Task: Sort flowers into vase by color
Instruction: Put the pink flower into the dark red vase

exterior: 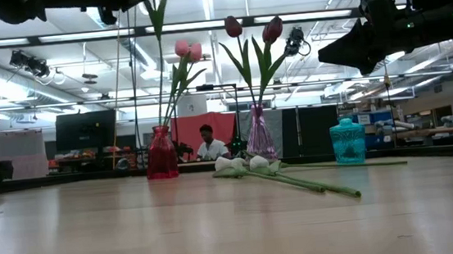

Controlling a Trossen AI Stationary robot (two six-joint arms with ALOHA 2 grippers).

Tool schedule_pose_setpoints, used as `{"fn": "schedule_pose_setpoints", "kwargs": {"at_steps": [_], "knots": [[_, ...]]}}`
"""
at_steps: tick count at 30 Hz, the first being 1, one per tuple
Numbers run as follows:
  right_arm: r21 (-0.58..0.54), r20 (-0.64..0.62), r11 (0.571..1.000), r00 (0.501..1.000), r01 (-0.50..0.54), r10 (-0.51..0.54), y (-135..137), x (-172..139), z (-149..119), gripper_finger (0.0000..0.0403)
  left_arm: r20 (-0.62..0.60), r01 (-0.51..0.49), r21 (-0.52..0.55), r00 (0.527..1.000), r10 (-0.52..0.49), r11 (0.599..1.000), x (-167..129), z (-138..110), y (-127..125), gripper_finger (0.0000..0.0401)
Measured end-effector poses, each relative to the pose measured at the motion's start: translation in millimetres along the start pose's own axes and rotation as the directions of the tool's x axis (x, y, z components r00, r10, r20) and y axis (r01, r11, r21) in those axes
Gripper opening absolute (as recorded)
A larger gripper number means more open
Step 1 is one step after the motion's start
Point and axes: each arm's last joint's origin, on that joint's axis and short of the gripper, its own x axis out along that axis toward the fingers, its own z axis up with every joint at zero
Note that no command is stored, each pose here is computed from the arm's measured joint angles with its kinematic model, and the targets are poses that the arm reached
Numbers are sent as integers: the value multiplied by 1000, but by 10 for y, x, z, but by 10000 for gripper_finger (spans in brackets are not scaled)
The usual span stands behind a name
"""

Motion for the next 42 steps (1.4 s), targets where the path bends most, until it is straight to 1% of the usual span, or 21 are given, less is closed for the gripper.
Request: {"fn": "schedule_pose_setpoints", "kwargs": {"at_steps": [4,9,11,16,19,23,25,28,32,35,37,39,42], "knots": [[1,0,1000,1000,0,0,1,0,0,133,34,-29,11,999,29,1000,14,46,50,7],[1,0,1000,1000,0,0,1,0,0,133,20,-55,26,998,54,998,33,19,100,7],[1,1,1000,1000,0,0,0,0,1,133,11,-60,15,998,60,998,31,-3,111,7],[1,1,1000,1000,0,0,0,0,1,133,-43,-81,-17,996,80,997,-22,-179,114,7],[1,1,1000,1000,0,0,0,0,1,133,-84,-113,-36,990,110,993,-69,-310,120,7],[1,1,1000,1000,0,0,1,0,1,133,-131,-122,-20,984,118,992,-125,-455,123,10],[1,1,1000,1000,0,0,0,0,1,133,-158,-144,-24,978,138,989,-138,-497,126,19],[1,1,1000,1000,0,0,1,0,1,133,-223,-184,-19,959,175,983,-151,-564,138,48],[10,1,1000,1000,0,0,0,0,1,133,-294,-195,-1,938,186,981,-169,-638,145,118],[50,1,999,1000,0,0,0,0,1,133,-325,-192,30,926,191,981,-191,-658,150,172],[85,-6,996,1000,1,0,0,0,-6,133,-354,-185,56,915,193,981,-208,-650,157,200],[119,-22,993,1000,2,1,1,0,-21,133,-374,-181,64,907,192,981,-234,-637,165,220],[159,-60,987,998,14,-4,-1,0,-51,133,-387,-178,70,902,191,982,-280,-613,180,235]]}}
